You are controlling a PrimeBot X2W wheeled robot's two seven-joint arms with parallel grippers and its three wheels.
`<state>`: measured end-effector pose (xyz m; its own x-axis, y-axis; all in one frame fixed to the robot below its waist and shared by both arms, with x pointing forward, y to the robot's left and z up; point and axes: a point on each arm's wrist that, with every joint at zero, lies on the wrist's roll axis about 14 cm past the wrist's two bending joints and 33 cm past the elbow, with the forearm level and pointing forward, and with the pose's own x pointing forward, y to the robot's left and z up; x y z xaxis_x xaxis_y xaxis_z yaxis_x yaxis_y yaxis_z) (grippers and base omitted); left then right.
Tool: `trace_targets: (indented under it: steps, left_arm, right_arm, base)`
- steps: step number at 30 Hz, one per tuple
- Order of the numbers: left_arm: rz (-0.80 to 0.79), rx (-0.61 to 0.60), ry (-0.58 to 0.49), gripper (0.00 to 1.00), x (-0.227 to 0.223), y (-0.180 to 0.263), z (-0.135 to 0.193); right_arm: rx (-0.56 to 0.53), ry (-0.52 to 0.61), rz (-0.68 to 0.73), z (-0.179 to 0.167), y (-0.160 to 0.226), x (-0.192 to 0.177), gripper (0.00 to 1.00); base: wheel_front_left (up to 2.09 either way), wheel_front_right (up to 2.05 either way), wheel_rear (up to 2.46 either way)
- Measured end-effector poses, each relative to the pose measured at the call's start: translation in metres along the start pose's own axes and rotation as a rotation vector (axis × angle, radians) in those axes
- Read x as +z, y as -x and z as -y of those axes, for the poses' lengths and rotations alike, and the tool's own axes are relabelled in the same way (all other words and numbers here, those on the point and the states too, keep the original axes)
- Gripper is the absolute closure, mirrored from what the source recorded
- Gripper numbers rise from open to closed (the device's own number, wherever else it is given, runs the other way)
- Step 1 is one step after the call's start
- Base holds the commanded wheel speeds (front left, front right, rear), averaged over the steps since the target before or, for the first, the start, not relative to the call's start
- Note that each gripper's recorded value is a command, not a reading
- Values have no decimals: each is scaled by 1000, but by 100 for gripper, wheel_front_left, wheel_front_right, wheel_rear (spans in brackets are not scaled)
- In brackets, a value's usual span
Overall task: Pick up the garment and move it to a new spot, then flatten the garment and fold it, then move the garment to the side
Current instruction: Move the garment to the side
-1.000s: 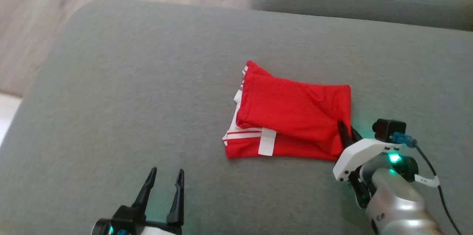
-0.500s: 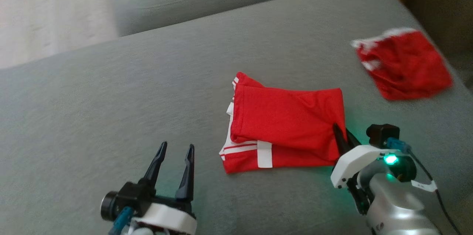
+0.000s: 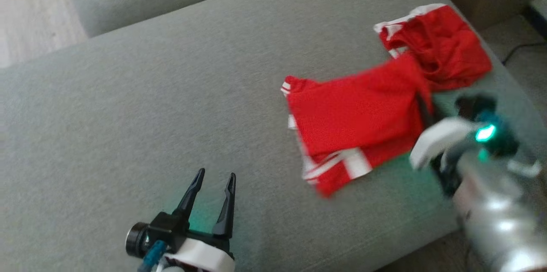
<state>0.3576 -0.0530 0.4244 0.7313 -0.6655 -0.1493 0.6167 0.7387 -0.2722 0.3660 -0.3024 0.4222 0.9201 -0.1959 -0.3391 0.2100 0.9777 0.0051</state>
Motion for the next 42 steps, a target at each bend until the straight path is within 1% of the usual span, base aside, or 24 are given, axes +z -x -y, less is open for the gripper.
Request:
trace_targets:
  steps: [4,5,6,11,12,13,14,15,20,22,24,26,27,35,39,42]
  left_arm:
    - [-17,40,0,0,-7,7,-15]
    - [-20,53,-1,0,-8,8,-19]
    - [-20,53,-1,0,-8,8,-19]
    - [-16,112,-10,0,-7,16,-40]
    - [-14,122,-12,0,-6,18,-43]
    - [-12,131,-11,0,-6,20,-46]
    - [-13,142,-12,0,-7,22,-49]
    - [-15,154,-12,0,-7,24,-53]
    - [-1,211,-11,0,-3,32,-69]
    - [10,223,-15,0,1,34,-72]
    - [25,244,-21,0,6,36,-76]
    - [39,261,-26,0,12,39,-80]
    - [53,289,-32,0,16,43,-85]
    - [77,445,-37,0,21,79,-116]
    - [97,525,-44,0,27,98,-131]
    - [107,574,-44,0,28,111,-139]
  right_arm:
    - [-19,94,73,17,-32,55,100]
    - [-40,105,77,27,-37,63,100]
    - [-40,105,77,27,-37,63,100]
    - [-191,143,59,94,-46,88,100]
    - [-214,148,61,104,-47,93,81]
    - [-231,155,63,111,-48,97,25]
    - [-246,158,67,117,-49,101,25]
    - [-258,154,72,121,-50,104,0]
    - [-283,139,113,125,-53,117,0]
    - [-276,129,143,119,-53,123,0]
    - [-248,137,181,103,-54,129,0]
    - [-206,125,218,80,-55,129,0]
    - [-152,122,246,52,-54,125,0]
    - [125,67,321,-68,-37,102,0]
    - [213,30,304,-102,-22,80,0]
    - [261,10,251,-119,-10,52,0]
  base:
    - [0,0,0]
    - [0,0,0]
    - [0,0,0]
    - [0,0,0]
    - [0,0,0]
    - [0,0,0]
    - [0,0,0]
    - [0,0,0]
    - [0,0,0]
    - [0,0,0]
    - [0,0,0]
    - [0,0,0]
    - [0,0,0]
    - [0,0,0]
    - [0,0,0]
    - [0,0,0]
